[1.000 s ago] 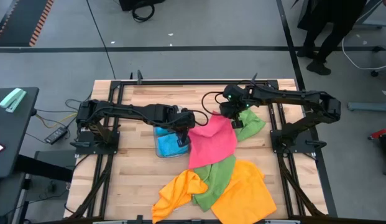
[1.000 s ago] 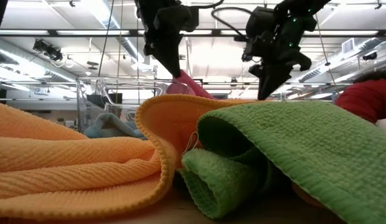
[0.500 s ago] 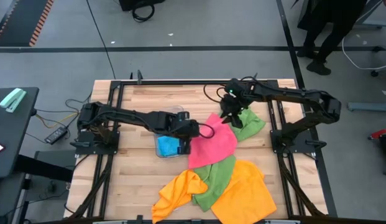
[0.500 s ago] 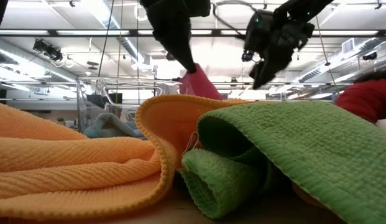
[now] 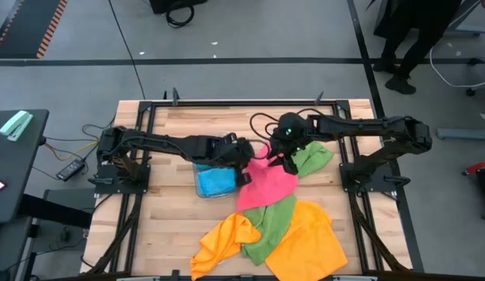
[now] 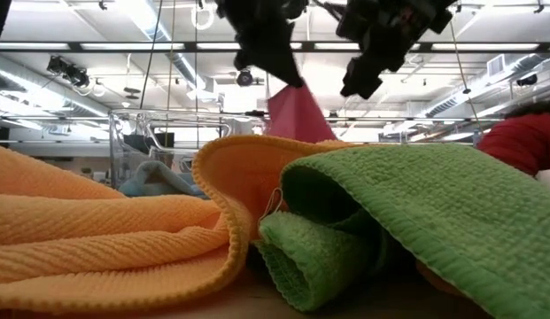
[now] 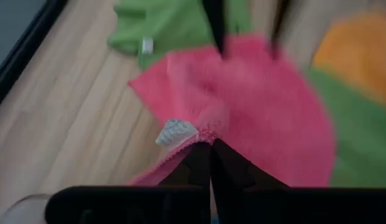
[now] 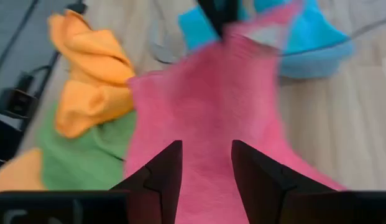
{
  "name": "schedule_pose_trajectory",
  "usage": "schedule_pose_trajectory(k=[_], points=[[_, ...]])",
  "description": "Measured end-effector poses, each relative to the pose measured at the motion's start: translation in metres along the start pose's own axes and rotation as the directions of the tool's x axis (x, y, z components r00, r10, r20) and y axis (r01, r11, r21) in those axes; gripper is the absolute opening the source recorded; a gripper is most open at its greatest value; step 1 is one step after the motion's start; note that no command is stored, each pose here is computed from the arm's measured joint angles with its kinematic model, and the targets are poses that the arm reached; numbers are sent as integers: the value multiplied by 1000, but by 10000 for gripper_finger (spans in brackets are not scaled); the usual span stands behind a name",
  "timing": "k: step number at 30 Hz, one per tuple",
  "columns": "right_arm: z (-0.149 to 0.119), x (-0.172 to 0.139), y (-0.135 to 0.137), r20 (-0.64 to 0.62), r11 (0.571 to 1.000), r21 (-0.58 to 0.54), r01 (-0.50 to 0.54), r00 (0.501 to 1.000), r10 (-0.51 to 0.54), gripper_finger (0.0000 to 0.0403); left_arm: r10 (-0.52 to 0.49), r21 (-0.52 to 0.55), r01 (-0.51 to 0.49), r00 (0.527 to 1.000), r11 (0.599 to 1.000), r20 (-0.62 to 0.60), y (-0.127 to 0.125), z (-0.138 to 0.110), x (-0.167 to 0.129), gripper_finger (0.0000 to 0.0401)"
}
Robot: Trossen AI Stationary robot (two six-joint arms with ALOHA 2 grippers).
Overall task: Fold microfiber towels
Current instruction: Fold the top pink towel
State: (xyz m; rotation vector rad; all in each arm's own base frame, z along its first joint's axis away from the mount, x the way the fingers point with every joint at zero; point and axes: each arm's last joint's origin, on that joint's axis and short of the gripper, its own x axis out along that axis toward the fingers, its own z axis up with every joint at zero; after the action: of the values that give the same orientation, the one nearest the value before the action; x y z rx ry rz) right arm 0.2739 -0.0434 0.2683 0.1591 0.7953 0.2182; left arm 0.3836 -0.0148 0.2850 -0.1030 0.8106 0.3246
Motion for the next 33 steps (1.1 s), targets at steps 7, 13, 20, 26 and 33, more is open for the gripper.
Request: schedule_pose_trajectory(k=[7,13,20,26,33], points=[[10,-23,28,24,990,58,125,992,-127,147,5,-329,36,992,943,124,18,17,-4,28],[11,-52,47,115,952,206,227,960,-254,147,21,-522,98,976,847,218,32,30,-3,8],[7,-54,60,115,930,247,271,945,-306,147,7,-535,197,935,821,355,39,45,-5,16],[14,-80,66,187,936,238,259,933,-306,147,-300,-219,412,862,885,408,34,54,-21,6],[37,-110,68,274,956,154,248,919,-282,147,-376,-241,505,822,829,428,43,59,-32,22]])
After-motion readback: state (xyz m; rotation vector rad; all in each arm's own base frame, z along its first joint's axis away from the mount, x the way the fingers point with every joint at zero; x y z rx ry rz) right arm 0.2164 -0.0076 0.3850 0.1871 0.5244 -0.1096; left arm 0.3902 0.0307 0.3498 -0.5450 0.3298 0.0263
